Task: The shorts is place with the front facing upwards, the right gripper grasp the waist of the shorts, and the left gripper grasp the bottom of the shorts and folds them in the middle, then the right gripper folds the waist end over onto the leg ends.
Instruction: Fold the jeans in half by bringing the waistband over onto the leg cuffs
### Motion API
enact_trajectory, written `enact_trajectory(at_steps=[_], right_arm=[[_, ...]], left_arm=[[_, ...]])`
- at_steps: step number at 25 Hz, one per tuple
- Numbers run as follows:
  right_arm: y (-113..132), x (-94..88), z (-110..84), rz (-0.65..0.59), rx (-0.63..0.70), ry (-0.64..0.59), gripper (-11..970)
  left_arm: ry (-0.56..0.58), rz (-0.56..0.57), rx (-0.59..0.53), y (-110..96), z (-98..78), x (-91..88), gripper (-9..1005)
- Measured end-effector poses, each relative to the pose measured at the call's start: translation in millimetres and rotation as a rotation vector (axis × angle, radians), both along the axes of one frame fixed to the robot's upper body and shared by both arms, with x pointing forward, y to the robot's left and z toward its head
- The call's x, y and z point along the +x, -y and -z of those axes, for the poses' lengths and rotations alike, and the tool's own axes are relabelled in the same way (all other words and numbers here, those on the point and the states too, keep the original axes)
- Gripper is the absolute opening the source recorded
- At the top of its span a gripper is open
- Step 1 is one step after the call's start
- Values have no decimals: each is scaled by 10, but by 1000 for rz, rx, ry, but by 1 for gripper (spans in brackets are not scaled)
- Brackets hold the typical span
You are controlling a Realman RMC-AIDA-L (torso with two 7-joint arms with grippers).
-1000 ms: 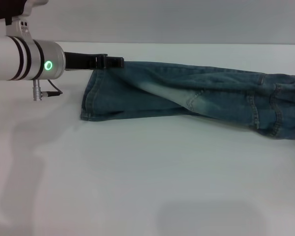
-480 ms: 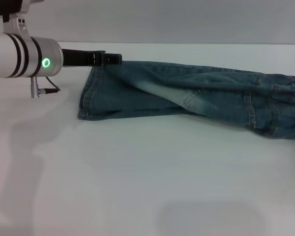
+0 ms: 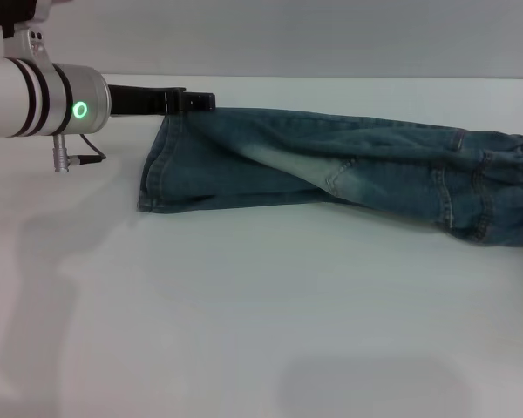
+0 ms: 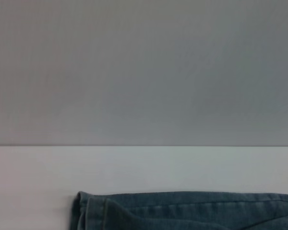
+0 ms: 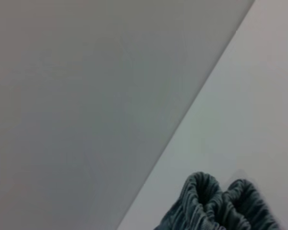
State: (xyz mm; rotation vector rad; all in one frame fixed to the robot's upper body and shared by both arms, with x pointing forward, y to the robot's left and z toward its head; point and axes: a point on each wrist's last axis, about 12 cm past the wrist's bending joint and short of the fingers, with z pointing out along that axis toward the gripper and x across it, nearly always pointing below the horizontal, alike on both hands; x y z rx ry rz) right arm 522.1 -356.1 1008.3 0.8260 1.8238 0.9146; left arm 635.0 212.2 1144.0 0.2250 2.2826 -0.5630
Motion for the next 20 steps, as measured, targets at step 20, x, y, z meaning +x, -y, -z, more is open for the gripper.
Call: enact_trajectory(at_steps=[20], right_arm=[[-392, 735, -1219, -290, 47, 330, 46]], left_arm=[[91, 34, -31, 148, 249, -149, 863]])
